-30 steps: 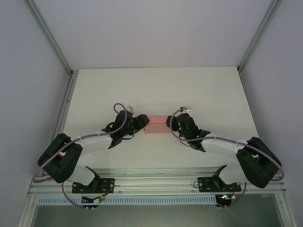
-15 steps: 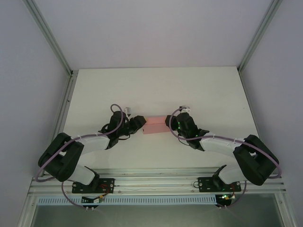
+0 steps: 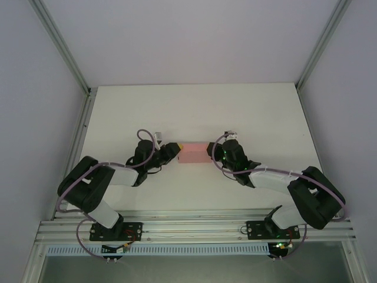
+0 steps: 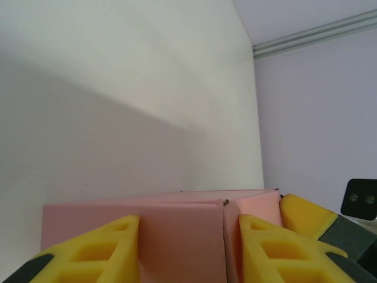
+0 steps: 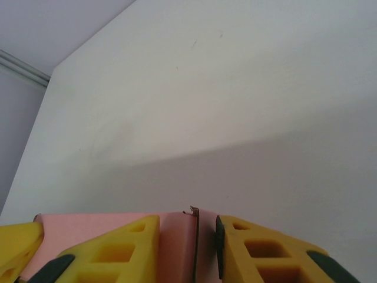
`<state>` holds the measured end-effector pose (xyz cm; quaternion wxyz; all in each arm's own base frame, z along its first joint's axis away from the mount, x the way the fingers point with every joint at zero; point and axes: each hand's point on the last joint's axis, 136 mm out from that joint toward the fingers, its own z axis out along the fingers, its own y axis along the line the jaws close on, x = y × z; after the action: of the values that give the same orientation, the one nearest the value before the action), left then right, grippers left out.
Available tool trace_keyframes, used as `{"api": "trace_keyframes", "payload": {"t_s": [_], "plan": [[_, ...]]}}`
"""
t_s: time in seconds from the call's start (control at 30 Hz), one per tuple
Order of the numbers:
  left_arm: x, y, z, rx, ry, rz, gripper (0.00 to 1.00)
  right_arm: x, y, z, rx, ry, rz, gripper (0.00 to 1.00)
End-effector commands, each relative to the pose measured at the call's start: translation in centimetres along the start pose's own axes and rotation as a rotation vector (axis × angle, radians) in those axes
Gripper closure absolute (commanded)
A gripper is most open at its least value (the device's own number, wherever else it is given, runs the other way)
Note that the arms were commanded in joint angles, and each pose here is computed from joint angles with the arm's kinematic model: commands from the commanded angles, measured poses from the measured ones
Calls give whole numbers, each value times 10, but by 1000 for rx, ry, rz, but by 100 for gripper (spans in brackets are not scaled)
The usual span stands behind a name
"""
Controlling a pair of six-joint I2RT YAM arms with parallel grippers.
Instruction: Assemble paper box
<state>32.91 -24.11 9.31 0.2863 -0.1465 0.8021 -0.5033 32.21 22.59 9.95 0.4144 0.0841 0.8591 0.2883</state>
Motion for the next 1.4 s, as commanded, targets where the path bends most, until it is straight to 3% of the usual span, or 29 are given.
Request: {"api": "trace_keyframes", "payload": {"t_s": [0.0, 0.17, 0.33, 0.73, 0.77, 0.83, 0.87, 0.93, 1.1, 1.17, 1.27, 1.37], "plan": [[60, 72, -6, -153, 192, -113, 100, 98, -98, -15, 294, 327, -49, 73], [74, 95, 1, -161, 236, -125, 100, 104, -99, -11, 254, 322, -47, 75], [76, 91, 7, -87, 247, -165, 100, 109, -100, -7, 246, 339, -39, 77], [51, 40, 4, -175, 265, 26, 100, 83, -79, -10, 191, 273, -108, 83], [45, 32, 6, -186, 257, 59, 90, 77, -75, -10, 191, 266, -114, 83], [38, 19, 7, -199, 256, 109, 58, 64, -64, -8, 190, 262, -135, 78], [35, 13, 7, -198, 253, 122, 53, 59, -58, -7, 189, 264, -142, 76], [30, 2, 9, -186, 249, 141, 34, 48, -49, -5, 212, 278, -152, 71], [14, -18, 9, -199, 223, 205, 7, 19, -29, -1, 229, 256, -189, 62], [4, -31, 4, -207, 204, 253, 0, 5, -18, -4, 216, 228, -197, 54], [-18, -50, -12, -255, 129, 333, 0, -20, 2, -13, 187, 181, -236, 42], [-59, -54, -47, -457, -30, 407, 0, -49, 23, -20, 156, 132, -324, 25]]}}
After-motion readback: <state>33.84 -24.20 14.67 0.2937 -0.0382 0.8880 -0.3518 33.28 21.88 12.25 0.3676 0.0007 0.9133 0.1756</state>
